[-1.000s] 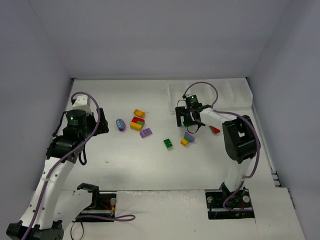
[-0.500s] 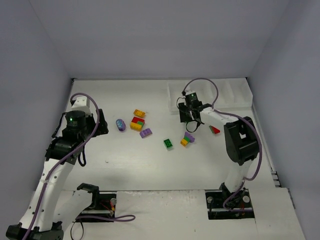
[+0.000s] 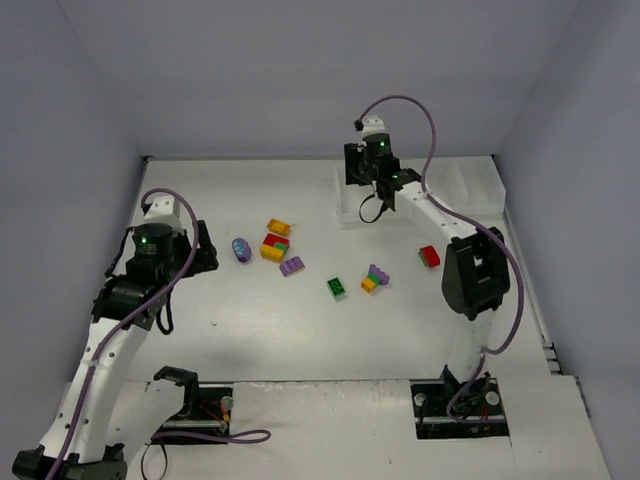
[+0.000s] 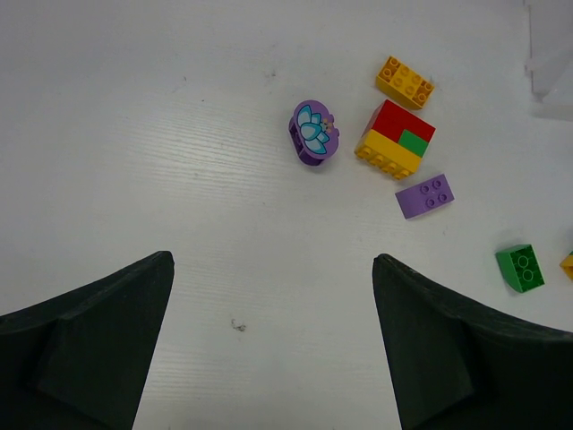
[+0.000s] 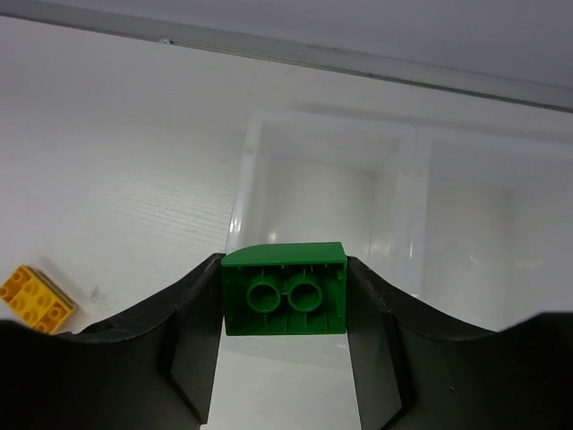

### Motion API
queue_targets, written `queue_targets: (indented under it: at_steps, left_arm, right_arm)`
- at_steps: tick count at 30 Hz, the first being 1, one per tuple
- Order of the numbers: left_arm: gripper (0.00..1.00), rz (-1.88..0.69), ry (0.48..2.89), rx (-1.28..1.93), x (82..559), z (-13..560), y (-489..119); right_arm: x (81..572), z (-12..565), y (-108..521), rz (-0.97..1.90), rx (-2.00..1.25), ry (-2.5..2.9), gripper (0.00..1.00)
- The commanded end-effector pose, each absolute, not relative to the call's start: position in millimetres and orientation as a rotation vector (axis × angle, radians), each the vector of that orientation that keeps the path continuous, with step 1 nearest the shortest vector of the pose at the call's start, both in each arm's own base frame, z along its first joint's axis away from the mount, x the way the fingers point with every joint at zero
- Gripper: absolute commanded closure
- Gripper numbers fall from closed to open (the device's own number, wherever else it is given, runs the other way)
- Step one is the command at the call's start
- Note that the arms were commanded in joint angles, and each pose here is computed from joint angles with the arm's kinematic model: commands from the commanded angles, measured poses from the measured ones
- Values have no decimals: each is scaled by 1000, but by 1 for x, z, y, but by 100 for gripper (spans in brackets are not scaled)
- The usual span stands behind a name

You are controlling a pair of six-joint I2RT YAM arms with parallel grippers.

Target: Sort the legos into containers by color

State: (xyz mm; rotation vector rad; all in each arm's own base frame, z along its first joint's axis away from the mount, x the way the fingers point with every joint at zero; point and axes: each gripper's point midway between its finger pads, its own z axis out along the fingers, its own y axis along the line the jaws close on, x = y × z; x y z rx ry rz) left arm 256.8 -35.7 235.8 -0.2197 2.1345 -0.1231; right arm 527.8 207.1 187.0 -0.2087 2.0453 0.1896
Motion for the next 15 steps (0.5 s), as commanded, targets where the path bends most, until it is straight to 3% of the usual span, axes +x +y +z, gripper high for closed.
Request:
queue_targets:
  at_steps: [1,6,8,13,15]
  left_arm:
    - [14,-138,2106,-237,255,245,-36]
    - [14,-122,2112,-234,247,245,-32]
    - [14,-119,2116,-235,244,245,-31]
    - [14,-119,2115,-235,241,244,-31]
    - [14,-121,2118,-233,241,243,-31]
  right_arm:
    - [552,167,216,170,-194,2048,68]
    - [570,161,220,155,-176,2040,60]
    - [577,164,218,135,-159,2026,52]
    - [579,173,219,128,-185,2006,15]
    - [576,176,217,121,-189,2005,9]
